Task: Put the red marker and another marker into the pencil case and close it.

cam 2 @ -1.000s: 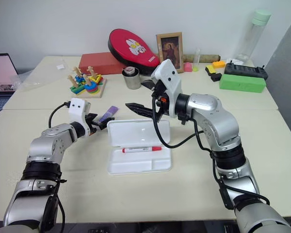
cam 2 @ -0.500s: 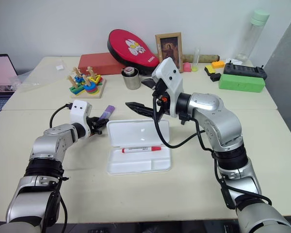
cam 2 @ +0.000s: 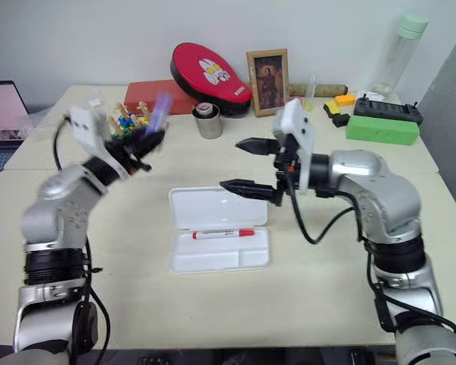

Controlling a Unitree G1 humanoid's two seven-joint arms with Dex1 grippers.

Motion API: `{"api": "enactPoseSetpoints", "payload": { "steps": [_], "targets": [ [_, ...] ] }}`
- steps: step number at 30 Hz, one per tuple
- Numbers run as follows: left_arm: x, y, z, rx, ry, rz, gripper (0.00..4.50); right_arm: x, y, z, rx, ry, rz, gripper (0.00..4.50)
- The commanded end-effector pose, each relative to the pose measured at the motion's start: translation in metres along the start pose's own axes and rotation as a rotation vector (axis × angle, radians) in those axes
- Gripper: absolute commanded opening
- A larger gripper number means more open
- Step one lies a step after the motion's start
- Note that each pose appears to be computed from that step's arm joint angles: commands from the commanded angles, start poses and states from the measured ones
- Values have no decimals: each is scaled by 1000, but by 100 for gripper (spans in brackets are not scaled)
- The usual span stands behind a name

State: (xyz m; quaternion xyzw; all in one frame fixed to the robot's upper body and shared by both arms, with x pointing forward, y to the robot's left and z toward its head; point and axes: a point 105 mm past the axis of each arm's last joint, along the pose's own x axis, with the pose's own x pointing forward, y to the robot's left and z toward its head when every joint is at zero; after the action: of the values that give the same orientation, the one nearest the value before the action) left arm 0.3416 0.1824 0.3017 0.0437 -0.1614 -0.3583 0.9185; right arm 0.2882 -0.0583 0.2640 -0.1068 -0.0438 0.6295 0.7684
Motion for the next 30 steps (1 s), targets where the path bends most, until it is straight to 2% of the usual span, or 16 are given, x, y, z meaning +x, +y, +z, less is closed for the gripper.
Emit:
{"api": "enactPoseSetpoints", "payload": {
  "steps": [1,3,5,7,14,21,30],
  "targets": [
    [-9,-67,10,6,98,-391,122,-23,11,6,-30,20,32,450],
    [-14,-77,4,14,161,-447,122,-27,12,4,-28,31,26,450],
    [-27,-95,-23,66,354,-560,122,-31,13,-1,-28,60,12,450],
    [-44,-100,-51,113,541,-629,122,-32,17,-9,-21,90,10,450],
    [-72,-101,-105,185,780,-710,122,-30,23,-21,-14,125,-8,450],
    [-82,-104,-129,192,842,-767,122,-27,29,-30,-4,153,-3,450],
    [-78,-110,-141,200,852,-792,122,-25,33,-34,5,164,0,450]
  ]
}}
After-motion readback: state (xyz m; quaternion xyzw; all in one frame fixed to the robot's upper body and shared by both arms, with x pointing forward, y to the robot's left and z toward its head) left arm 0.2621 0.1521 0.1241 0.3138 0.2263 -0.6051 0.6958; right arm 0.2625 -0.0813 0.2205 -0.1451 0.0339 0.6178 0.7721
